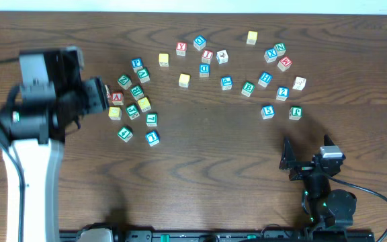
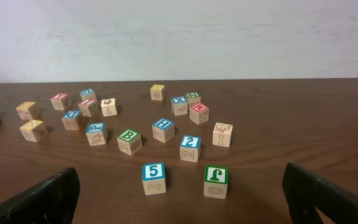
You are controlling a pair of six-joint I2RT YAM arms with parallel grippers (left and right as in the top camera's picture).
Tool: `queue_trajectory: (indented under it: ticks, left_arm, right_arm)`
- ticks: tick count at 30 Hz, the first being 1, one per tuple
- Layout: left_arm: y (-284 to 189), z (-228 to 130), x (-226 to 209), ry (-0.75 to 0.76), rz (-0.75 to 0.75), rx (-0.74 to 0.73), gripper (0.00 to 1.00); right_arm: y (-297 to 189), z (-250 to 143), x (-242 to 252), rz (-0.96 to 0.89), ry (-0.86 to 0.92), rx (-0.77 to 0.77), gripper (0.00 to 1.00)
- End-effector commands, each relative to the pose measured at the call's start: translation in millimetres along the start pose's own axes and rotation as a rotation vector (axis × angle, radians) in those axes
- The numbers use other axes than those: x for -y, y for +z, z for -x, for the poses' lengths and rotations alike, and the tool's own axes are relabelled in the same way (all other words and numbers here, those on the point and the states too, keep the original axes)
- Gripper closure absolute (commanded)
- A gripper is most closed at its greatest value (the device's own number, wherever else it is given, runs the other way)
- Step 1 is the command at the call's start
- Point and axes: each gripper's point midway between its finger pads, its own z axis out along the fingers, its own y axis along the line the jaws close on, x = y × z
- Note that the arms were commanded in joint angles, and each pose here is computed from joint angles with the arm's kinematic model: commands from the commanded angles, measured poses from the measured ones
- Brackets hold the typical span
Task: Spell out AI2
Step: 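Move the left gripper over the red 'A' block, then lower the left gripper and close it on the red 'A' block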
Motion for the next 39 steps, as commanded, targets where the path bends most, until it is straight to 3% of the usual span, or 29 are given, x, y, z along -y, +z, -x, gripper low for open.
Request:
queue_trajectory:
  ticks: [1,18,24,39]
  left_arm:
    - [6.7,5.8,16.3,-0.009,-0.094,-0.049,0.36]
    - [120.1,-1.8,-7.1,-0.047,-0.006,-0.249,0.37]
    - [165.5,-16.7,-32.6,-0.068,0.118,-0.331,0.37]
    - [230.3,-37.2,-45.4,-0.073,0.149,-0.406,0.4]
  right_arm:
    - [-0.4,0.1,1.4,-0.006,-0.011,0.002,0.01]
    - [-0.4,0.1,1.4,-0.006,-0.011,0.002,0.01]
    - [-0.4,0.1,1.4,-0.006,-0.011,0.002,0.01]
    - [-0.4,0.1,1.4,-0.006,-0.011,0.002,0.01]
